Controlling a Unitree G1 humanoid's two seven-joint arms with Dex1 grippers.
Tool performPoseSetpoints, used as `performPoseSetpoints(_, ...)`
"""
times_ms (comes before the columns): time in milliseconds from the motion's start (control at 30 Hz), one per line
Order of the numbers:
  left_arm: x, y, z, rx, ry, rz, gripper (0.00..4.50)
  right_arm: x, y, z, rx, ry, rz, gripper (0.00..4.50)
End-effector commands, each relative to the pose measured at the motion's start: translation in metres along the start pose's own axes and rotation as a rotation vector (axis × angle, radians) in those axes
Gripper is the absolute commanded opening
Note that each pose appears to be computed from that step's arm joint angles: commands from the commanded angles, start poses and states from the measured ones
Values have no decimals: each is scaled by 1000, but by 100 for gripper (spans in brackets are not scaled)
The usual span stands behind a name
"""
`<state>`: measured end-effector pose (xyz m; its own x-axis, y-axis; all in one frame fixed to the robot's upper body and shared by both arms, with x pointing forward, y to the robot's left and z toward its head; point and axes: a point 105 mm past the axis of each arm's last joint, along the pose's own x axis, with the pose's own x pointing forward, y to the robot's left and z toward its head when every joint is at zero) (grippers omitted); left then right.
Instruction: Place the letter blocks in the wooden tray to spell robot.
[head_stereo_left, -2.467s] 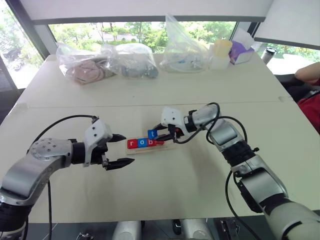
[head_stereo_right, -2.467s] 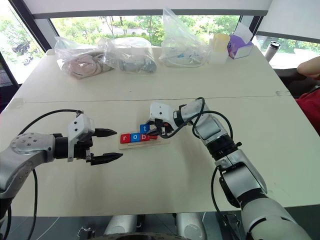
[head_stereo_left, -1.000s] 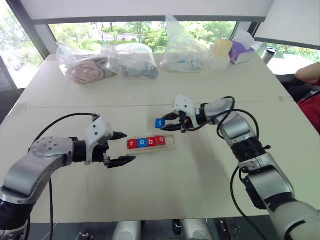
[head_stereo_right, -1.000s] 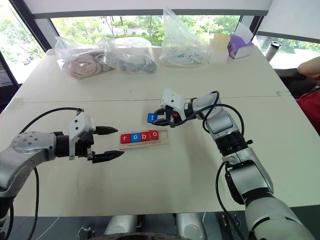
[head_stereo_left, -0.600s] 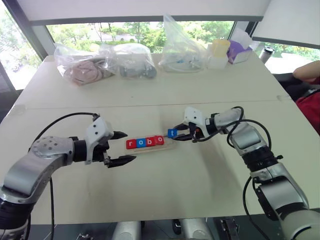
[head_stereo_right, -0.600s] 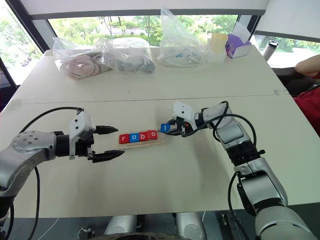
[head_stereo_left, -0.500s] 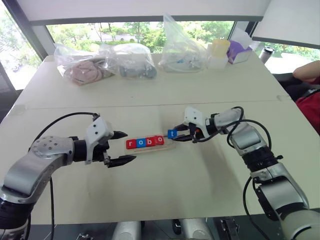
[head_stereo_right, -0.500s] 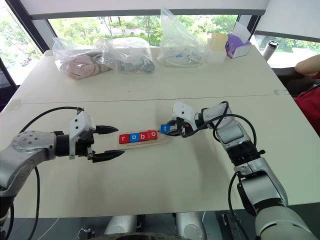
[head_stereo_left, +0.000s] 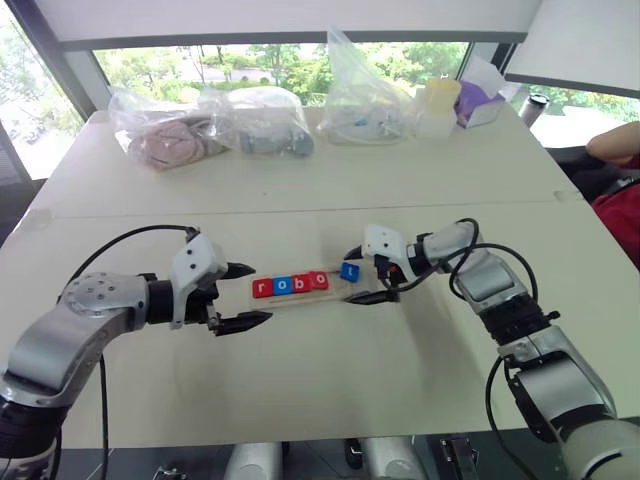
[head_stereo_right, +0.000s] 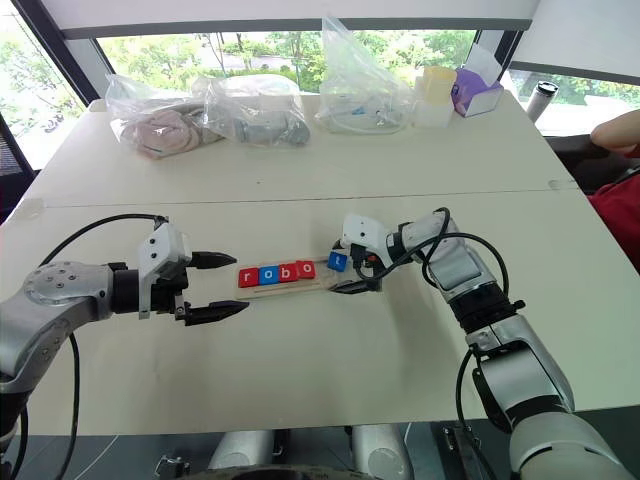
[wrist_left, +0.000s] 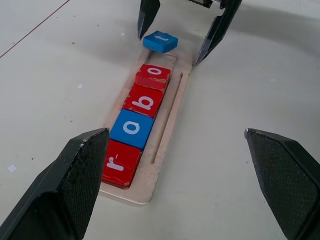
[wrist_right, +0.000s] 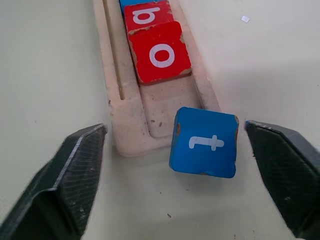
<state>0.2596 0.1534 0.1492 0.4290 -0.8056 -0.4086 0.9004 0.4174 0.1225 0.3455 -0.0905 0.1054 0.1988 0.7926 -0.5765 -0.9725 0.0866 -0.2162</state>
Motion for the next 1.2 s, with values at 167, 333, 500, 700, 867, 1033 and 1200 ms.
performPoseSetpoints(167, -1, 0, 4, 24, -6, 7, 450, -17, -16, 18, -6, -63, -75, 446)
performPoseSetpoints(333, 1, 2, 4, 27, -9, 5, 450, -17, -15, 14, 131, -116, -62, 446)
performPoseSetpoints(500, 1, 2, 3, 32, 1, 6, 450, -11, -10, 0, 151, -80, -47, 446)
performPoseSetpoints(700, 0, 3, 2, 34, 6, 11, 450, -6, -13, -5, 177, -85, -61, 200)
performPoseSetpoints(867, 0, 3, 2, 34, 8, 16, 450, -11, -17, 3, 157, -109, -79, 115)
performPoseSetpoints(1033, -1, 3, 1, 33, 9, 17, 450, -14, -15, 29, 62, -140, -70, 115)
performPoseSetpoints(1200, 1, 3, 2, 34, 4, 14, 450, 2, 0, 62, -53, -161, -17, 115)
